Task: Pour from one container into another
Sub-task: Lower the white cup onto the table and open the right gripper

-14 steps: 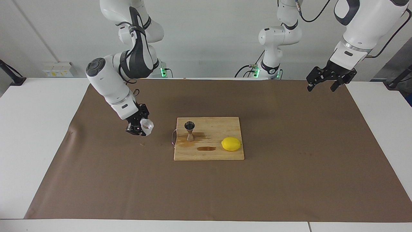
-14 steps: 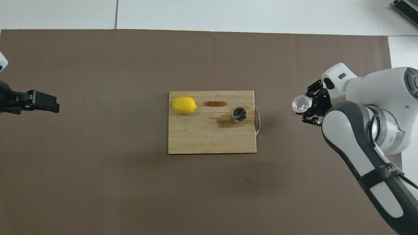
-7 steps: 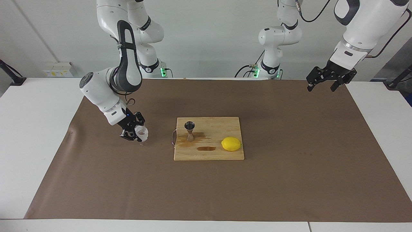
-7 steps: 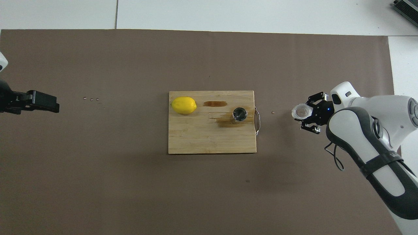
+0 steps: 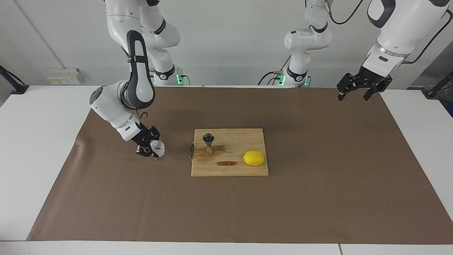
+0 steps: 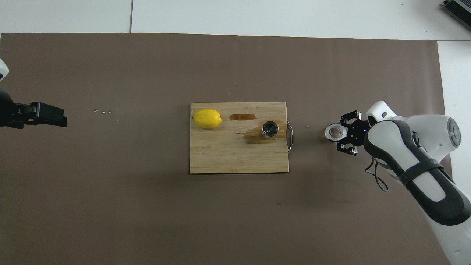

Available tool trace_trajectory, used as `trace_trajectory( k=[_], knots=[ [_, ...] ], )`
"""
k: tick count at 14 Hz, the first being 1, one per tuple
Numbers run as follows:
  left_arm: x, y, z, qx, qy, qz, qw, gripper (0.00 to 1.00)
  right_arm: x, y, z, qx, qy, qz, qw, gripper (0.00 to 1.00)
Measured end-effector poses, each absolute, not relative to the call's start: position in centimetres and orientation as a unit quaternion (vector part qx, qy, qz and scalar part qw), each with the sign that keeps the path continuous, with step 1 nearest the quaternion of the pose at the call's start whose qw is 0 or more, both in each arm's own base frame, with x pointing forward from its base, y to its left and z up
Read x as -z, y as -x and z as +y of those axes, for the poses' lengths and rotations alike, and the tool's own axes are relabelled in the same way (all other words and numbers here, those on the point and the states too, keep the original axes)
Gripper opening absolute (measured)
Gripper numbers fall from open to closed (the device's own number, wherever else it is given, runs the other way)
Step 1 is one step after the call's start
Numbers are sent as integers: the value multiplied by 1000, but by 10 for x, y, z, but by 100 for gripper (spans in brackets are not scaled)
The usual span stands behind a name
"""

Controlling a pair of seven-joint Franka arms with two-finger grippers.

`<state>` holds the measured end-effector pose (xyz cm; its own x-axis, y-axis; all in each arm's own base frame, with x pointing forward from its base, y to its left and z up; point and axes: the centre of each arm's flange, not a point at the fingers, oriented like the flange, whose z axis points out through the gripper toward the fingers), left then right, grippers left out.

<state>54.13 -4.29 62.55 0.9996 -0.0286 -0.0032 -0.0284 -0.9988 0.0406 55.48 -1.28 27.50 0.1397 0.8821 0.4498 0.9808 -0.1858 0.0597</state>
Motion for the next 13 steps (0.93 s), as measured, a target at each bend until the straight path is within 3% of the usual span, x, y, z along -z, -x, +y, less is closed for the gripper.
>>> trace_trajectory(
  k=[4,5,10,13],
  knots=[
    [-625,-541,-43,2,-1000,-14,20,100,-278,-556,-13,199,744,-626,124,94],
    [-625,-541,-43,2,-1000,-14,20,100,-281,-557,-12,201,744,-625,125,100],
    [-625,-541,-43,2,-1000,-14,20,100,-327,-556,3,204,781,-567,161,100],
    [-625,-541,-43,2,-1000,-14,20,100,-359,-551,5,170,816,-528,161,100]
  ],
)
